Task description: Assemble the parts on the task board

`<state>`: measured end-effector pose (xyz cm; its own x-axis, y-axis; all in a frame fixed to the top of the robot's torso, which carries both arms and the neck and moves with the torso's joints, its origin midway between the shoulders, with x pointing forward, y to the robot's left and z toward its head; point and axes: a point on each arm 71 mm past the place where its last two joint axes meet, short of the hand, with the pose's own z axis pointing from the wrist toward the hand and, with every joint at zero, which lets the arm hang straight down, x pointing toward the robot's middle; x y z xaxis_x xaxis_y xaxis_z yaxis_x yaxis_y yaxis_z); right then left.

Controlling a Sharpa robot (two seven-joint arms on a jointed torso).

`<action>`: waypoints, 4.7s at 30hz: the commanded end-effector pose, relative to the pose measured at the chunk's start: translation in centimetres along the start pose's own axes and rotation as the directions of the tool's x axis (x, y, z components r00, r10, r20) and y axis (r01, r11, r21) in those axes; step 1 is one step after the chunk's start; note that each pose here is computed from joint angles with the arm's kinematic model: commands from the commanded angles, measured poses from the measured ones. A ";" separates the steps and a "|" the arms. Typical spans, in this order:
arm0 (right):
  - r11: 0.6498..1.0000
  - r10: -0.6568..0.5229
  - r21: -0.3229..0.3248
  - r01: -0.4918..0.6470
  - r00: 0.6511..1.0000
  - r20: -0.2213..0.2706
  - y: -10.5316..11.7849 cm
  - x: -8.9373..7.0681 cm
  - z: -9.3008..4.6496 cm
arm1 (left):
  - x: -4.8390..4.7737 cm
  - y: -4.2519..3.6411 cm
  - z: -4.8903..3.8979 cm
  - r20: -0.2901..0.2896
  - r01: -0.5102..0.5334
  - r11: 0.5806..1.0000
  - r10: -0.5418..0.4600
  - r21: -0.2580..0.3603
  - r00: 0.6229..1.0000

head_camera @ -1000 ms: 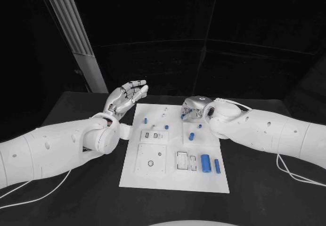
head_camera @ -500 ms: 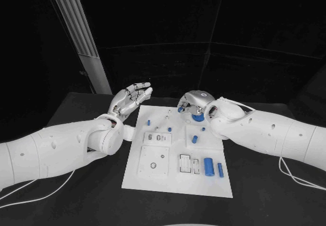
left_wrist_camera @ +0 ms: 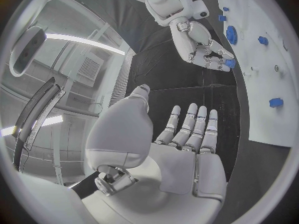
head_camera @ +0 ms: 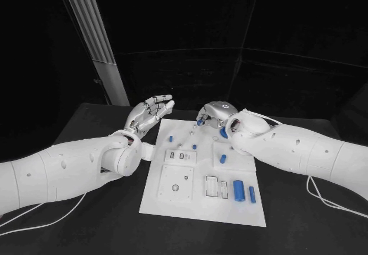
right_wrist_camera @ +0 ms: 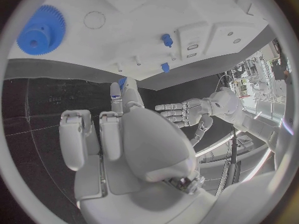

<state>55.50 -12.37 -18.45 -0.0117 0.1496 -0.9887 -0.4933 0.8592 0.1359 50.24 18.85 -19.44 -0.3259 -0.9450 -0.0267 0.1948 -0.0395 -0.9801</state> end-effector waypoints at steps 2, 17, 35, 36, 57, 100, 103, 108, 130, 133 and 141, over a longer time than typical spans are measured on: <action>1.000 -0.014 -0.023 0.014 1.000 -0.012 0.3 0.0 0.4 | 0.11 -2.39 -0.31 -0.015 0.008 0.947 -0.003 0.320 1.000; 0.999 -0.046 0.001 0.046 0.998 -0.038 0.1 0.5 1.5 | 0.03 -2.40 -0.34 -0.014 0.007 0.948 -0.003 0.319 1.000; 0.999 -0.050 0.003 0.050 0.997 -0.060 0.2 0.8 1.9 | 0.05 -2.39 -0.34 -0.015 0.008 0.948 -0.004 0.318 1.000; 0.999 -0.050 0.003 0.050 0.997 -0.060 0.2 0.8 1.9 | 0.05 -2.39 -0.34 -0.015 0.008 0.948 -0.004 0.318 1.000; 0.998 -0.059 0.025 0.061 0.997 -0.049 -0.1 1.0 2.7 | 0.03 -2.39 -0.33 -0.014 0.007 0.948 -0.003 0.318 1.000; 0.998 -0.047 0.026 0.049 0.995 -0.084 0.4 1.3 3.0 | 0.00 -2.31 -0.17 -0.013 0.005 0.949 -0.001 0.315 1.000; 0.998 -0.047 0.025 0.049 0.995 -0.085 0.4 1.3 3.0 | 0.01 -2.31 -0.17 -0.013 0.005 0.949 -0.001 0.314 1.000; 0.998 -0.047 0.026 0.050 0.995 -0.086 0.4 1.3 3.1 | 0.00 -2.30 -0.17 -0.013 0.004 0.950 0.000 0.313 1.000; 0.997 -0.046 0.051 0.052 0.993 -0.108 0.3 1.5 3.0 | -0.03 -2.25 -0.11 -0.014 0.005 0.951 -0.001 0.309 1.000; 0.997 -0.046 0.052 0.052 0.994 -0.104 0.3 1.4 2.9 | -0.04 -2.25 -0.11 -0.014 0.005 0.951 -0.001 0.309 1.000; 1.000 -0.007 0.031 0.006 1.000 0.014 0.0 0.4 2.2 | -0.09 -2.23 -0.08 -0.014 0.005 0.951 -0.001 0.308 1.000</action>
<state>57.48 -11.14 -19.49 -0.0611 0.0839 -0.9946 -0.4565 0.8838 0.1026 50.47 18.96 -19.44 -0.3247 -0.9454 -0.0286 0.1970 -0.0380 -0.9797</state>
